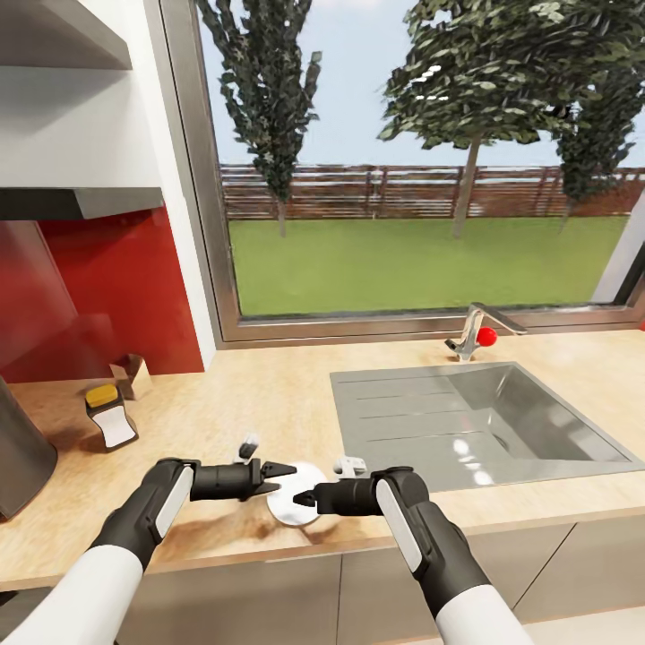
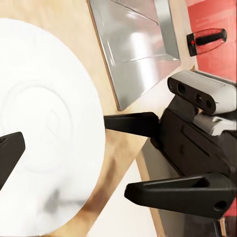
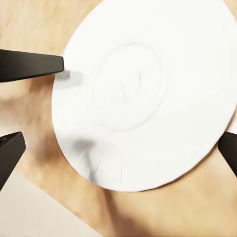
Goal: Set up a coffee station on the kitchen countertop: keep the coffee maker on the countertop, move the bottle of coffee from the kitchen shelf to the counter next to the coffee maker, place a paper coffee filter on top of the coffee maker, put the saucer next to the coffee maker with the coffee cup on the saucer, and place the electric kettle next to the coffee maker.
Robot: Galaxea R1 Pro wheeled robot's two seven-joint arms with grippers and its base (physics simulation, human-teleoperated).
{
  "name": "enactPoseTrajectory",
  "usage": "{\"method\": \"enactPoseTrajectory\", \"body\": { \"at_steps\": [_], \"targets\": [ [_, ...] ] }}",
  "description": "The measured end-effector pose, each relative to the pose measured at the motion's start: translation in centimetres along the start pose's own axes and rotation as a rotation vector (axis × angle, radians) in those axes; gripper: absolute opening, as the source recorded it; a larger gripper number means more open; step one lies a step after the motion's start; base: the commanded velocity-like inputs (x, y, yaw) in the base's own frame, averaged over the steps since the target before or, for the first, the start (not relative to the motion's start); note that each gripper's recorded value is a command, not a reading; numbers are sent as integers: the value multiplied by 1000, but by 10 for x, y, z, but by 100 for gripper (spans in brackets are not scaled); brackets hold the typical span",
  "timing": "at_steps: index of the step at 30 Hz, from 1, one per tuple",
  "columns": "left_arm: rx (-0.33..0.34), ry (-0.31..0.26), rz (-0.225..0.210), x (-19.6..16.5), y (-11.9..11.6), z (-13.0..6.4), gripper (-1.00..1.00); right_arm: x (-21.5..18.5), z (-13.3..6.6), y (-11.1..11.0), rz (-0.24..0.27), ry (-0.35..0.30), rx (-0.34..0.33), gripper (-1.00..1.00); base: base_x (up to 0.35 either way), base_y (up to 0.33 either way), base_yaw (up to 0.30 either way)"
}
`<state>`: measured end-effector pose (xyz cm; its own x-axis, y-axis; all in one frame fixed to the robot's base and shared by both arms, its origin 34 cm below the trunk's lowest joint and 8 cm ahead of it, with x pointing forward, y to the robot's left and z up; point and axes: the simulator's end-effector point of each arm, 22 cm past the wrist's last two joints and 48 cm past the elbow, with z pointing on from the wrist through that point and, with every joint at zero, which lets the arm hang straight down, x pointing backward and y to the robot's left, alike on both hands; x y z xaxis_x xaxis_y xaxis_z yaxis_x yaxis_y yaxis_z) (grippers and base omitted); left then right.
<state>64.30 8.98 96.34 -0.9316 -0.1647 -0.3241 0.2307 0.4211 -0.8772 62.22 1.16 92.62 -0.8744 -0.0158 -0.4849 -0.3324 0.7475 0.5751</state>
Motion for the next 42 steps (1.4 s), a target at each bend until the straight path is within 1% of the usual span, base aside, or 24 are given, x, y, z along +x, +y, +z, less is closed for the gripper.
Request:
{"method": "enactPoseTrajectory", "body": {
  "at_steps": [4,8,37,42],
  "targets": [
    [30,-15,-23,2,-3,0,100,0,0,0,-1,0,1,100,0,0,0],
    [36,-18,-31,4,-2,0,100,0,0,0,-1,0,0,100,0,0,0],
    [22,-24,-37,3,5,-8,100,0,0,0,-1,-1,1,100,0,0,0],
    [16,-22,-44,6,9,-9,100,0,0,0,0,-1,0,100,0,0,0]
  ]
}}
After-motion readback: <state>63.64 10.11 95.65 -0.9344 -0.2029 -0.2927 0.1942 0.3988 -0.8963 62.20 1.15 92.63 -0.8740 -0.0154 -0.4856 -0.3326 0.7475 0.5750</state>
